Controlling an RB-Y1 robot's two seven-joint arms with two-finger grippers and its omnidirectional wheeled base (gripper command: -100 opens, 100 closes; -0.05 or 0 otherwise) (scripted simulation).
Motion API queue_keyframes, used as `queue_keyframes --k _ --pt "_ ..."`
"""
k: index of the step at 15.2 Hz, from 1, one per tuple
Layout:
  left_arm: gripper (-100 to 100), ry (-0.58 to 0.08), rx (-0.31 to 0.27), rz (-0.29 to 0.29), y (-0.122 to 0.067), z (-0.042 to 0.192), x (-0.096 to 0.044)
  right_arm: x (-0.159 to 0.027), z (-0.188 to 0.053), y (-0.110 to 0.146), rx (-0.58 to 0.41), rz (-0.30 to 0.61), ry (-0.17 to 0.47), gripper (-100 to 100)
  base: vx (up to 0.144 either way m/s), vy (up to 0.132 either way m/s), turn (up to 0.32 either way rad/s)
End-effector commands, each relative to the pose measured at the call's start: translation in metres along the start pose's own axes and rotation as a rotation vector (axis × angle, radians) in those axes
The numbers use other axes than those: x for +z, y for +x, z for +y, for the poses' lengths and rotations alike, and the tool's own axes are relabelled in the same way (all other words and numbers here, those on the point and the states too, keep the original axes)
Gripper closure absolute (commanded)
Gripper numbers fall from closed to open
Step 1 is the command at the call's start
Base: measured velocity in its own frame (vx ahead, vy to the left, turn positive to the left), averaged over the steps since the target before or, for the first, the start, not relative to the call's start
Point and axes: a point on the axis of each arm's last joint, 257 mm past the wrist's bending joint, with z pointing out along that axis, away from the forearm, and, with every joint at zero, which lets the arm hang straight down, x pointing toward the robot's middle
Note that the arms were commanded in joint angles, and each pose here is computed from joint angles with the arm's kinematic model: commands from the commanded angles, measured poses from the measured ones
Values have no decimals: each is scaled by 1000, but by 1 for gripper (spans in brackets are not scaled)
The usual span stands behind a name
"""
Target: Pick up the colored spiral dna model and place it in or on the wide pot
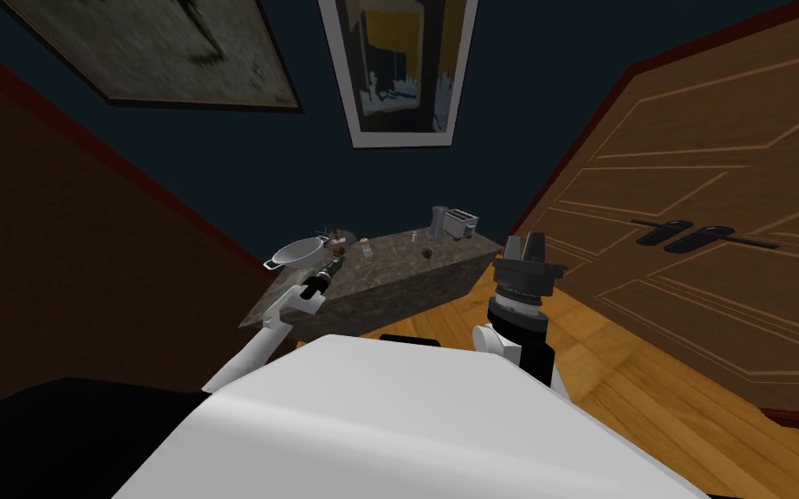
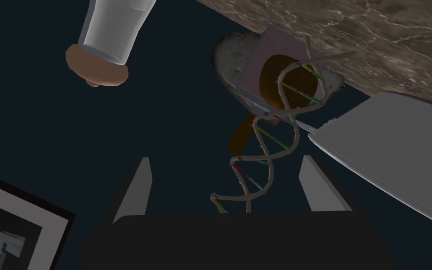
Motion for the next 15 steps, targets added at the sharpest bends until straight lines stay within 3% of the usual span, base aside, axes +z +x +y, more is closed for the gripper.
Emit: queue_keyframes --k 1,9,15 --pt "-100 -8 -4 29 5 0 -3 0 0 0 0 0 0 0 -123 -37 -125" --pt "-100 -61 -20 120 18 10 -12 0 0 0 0 0 0 0 -97 -19 -96" --pt "-100 -141 -3 169 22 33 -16 0 0 0 0 0 0 0 4 74 -94"
